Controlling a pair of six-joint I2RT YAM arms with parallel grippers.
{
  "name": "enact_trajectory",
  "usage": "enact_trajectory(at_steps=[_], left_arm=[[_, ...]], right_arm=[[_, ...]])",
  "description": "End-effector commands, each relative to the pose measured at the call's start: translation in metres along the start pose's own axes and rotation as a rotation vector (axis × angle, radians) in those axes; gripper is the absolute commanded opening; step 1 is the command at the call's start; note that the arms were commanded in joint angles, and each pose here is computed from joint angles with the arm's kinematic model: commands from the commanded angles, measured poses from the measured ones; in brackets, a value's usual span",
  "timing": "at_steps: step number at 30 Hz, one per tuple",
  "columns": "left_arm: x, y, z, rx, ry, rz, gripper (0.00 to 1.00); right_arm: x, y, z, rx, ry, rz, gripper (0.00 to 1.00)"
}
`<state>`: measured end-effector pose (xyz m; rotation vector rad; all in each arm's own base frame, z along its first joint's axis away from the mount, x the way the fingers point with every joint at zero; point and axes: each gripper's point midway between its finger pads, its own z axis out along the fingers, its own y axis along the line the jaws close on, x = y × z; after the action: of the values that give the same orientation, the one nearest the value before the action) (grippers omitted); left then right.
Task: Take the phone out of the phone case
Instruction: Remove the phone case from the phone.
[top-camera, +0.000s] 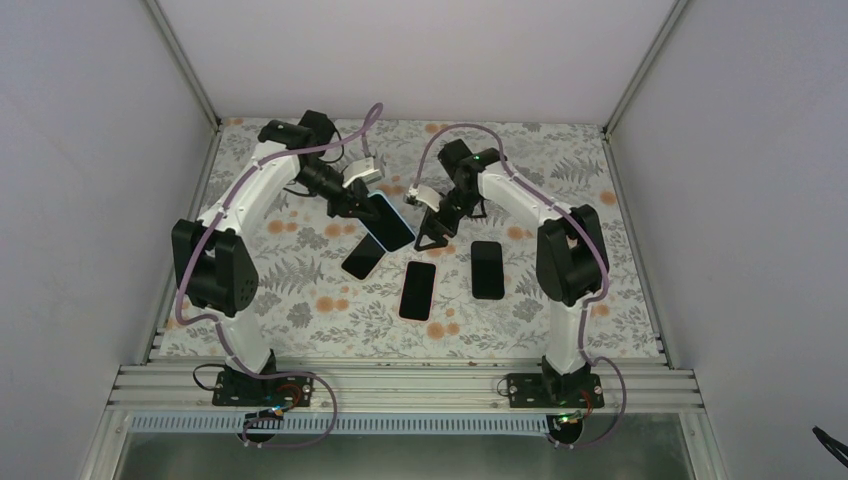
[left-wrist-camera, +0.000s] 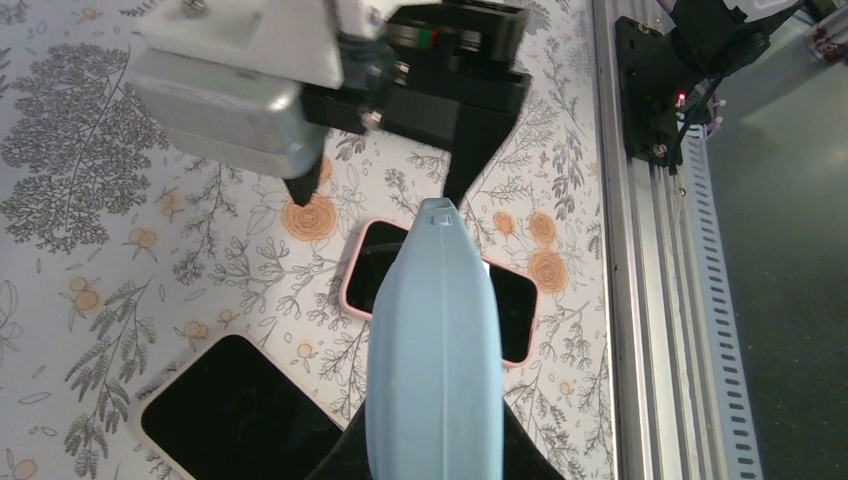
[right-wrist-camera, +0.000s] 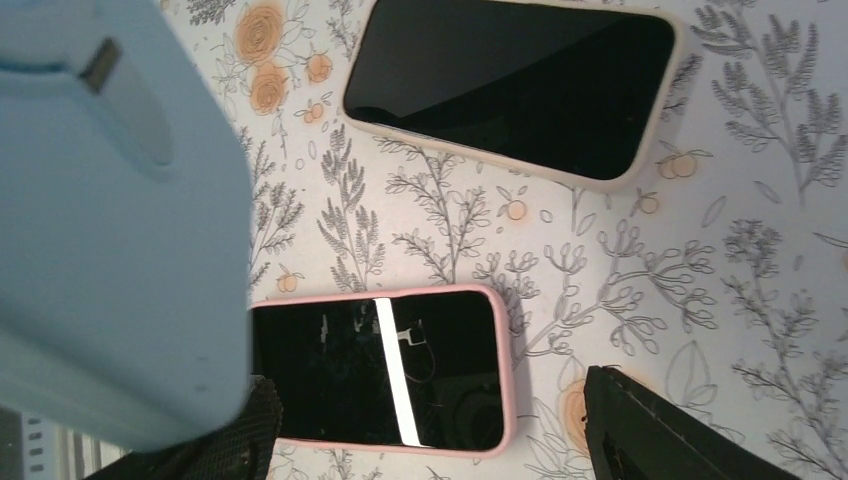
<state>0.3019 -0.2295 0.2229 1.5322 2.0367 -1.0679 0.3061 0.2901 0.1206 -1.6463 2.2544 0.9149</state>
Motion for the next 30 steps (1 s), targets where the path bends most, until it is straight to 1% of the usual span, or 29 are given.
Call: enact_trajectory(at_steps=[1,5,8,15,18,23,30], left_arm=[[-0.016,-0.029,-0.009,0.033,-0.066,0.069,0.02],[-0.014,-0.031,-0.003,0.051,-0.055,0.067,0.02],[-0.014,-0.026,-0.001,0.048,-0.045,0.058,0.02],[-0.016,-0.021,-0.004,0.029,-0.041,0.071,0.02],[-0.018,-0.018,-0.003,0.028,-0.041,0.065,0.02],[-0.019,-0.016,0.001,0.052,-0.053,0.056,0.02],[-0.024,-0.017,-0.001,0.055,-0.068,0.057,0.02]], right_arm=[[-0.005,-0.020,-0.005,0.025,-0.021,-0.006,0.75],[-0.010,-0.027,-0.007,0.019,-0.027,-0.004,0.74],[-0.012,-0.022,-0.010,-0.010,-0.026,-0.010,0.73],[0.013,0.006,-0.014,-0.063,0.028,-0.041,0.73],[0.009,0.017,-0.019,-0.064,0.011,-0.052,0.75],[-0.001,0.027,-0.014,-0.063,0.004,-0.063,0.75],[-0.009,0.021,-0.015,-0.042,-0.011,-0.064,0.73]])
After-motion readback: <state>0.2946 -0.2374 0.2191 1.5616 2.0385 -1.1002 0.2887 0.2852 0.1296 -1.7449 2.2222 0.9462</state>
